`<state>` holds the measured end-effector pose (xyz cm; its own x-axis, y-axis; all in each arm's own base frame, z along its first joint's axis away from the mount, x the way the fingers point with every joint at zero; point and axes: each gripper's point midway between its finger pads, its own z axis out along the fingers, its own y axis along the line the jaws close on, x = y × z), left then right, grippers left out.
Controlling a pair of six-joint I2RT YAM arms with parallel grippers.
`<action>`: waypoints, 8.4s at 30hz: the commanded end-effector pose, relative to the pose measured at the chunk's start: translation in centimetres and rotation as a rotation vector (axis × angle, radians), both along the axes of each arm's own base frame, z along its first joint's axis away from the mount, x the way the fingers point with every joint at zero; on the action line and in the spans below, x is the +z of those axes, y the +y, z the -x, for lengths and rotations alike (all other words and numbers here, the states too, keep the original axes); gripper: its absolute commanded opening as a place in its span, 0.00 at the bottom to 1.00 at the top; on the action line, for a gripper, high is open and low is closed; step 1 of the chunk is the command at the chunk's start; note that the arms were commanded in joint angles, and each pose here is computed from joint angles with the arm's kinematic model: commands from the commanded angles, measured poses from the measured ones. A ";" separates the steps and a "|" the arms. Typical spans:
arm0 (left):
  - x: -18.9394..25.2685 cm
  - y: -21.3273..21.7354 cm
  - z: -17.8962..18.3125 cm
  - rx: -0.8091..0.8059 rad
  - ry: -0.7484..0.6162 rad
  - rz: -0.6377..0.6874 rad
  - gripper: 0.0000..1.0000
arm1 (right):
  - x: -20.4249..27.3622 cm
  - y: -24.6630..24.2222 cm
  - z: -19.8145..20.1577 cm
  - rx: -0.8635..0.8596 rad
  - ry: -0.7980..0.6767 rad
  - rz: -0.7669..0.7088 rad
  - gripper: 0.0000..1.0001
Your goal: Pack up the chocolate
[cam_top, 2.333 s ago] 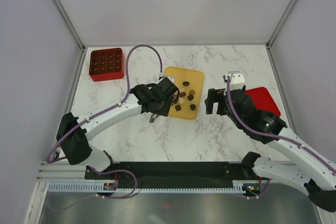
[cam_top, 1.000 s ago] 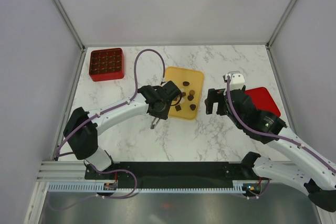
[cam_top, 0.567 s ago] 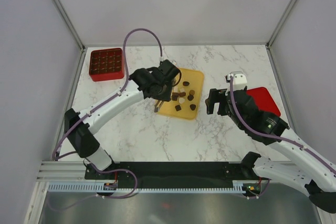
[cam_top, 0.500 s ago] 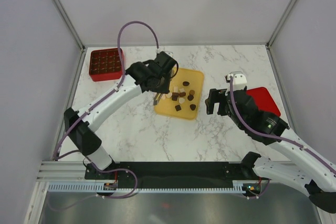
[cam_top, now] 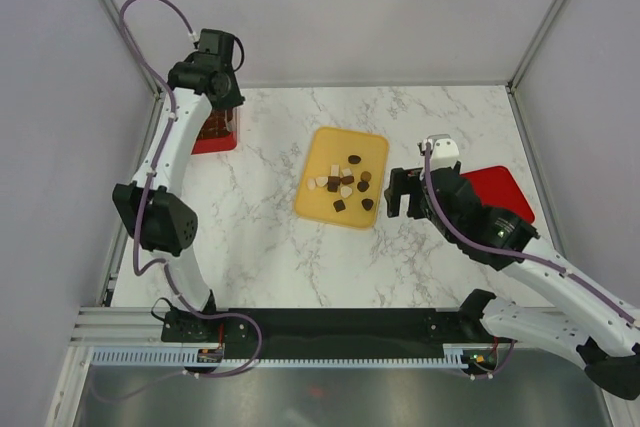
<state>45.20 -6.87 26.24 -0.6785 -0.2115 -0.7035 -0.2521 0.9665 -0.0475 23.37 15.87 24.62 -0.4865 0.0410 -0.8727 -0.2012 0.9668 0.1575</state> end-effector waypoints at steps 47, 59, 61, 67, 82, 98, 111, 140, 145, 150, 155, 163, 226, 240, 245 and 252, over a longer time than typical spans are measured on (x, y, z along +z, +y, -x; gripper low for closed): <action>-10.2 7.1 -9.4 0.026 0.073 -0.092 0.39 | 0.2 0.7 -2.9 -0.040 -0.056 0.088 0.96; -10.0 7.1 -8.4 0.022 0.080 -0.092 0.38 | 0.3 0.6 -2.7 -0.038 -0.056 0.083 0.96; -9.9 7.1 -8.4 0.022 0.078 -0.092 0.38 | 0.3 0.6 -2.7 -0.037 -0.058 0.083 0.96; -9.6 7.0 -8.1 0.020 0.073 -0.090 0.39 | 0.1 0.6 -2.7 -0.039 -0.055 0.086 0.96; -7.4 7.1 -8.3 -0.004 0.033 -0.114 0.48 | 0.4 0.4 -2.6 -0.044 -0.062 0.081 0.96; -2.6 -6.7 5.3 -0.378 -0.010 -0.015 0.51 | 2.9 -2.3 -1.0 -0.096 -0.074 0.066 0.96; -8.2 -15.0 19.0 -0.572 0.139 0.067 0.53 | 3.0 -2.9 0.2 -0.093 -0.060 0.031 0.96; -13.8 -15.0 18.7 -0.487 0.259 -0.096 0.50 | 2.7 -3.8 0.4 -0.118 -0.070 0.048 0.96; -14.2 -15.4 18.3 -0.493 0.263 -0.103 0.49 | 2.6 -3.9 0.2 -0.122 -0.071 0.063 0.96; -14.6 -15.6 18.1 -0.494 0.274 -0.110 0.47 | 2.6 -3.9 0.2 -0.121 -0.073 0.062 0.96; -15.2 -15.5 18.1 -0.490 0.290 -0.119 0.46 | 2.6 -4.0 0.2 -0.123 -0.077 0.062 0.96; -14.2 -15.8 18.2 -0.502 0.271 -0.094 0.42 | 2.7 -4.0 0.3 -0.123 -0.078 0.053 0.96; -9.4 10.2 -9.3 0.053 0.108 -0.100 0.34 | 1.8 -1.8 -1.7 -0.090 -0.097 0.081 0.97; -10.5 10.7 -9.3 0.055 0.129 -0.134 0.43 | 1.2 -1.6 -2.2 -0.095 -0.093 0.107 0.97; -8.4 10.5 -8.6 0.042 0.099 -0.132 0.47 | 1.8 -1.6 -2.2 -0.095 -0.104 0.101 0.97; -5.1 9.1 -6.9 -0.002 0.051 -0.108 0.51 | 2.5 -1.6 -2.1 -0.096 -0.109 0.085 0.97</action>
<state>52.63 2.86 14.62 -0.7897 -0.1890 -0.5836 -0.2946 0.9513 0.0906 25.15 14.28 25.20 -0.4284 -0.0269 -0.9032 -0.1301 0.9910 0.0322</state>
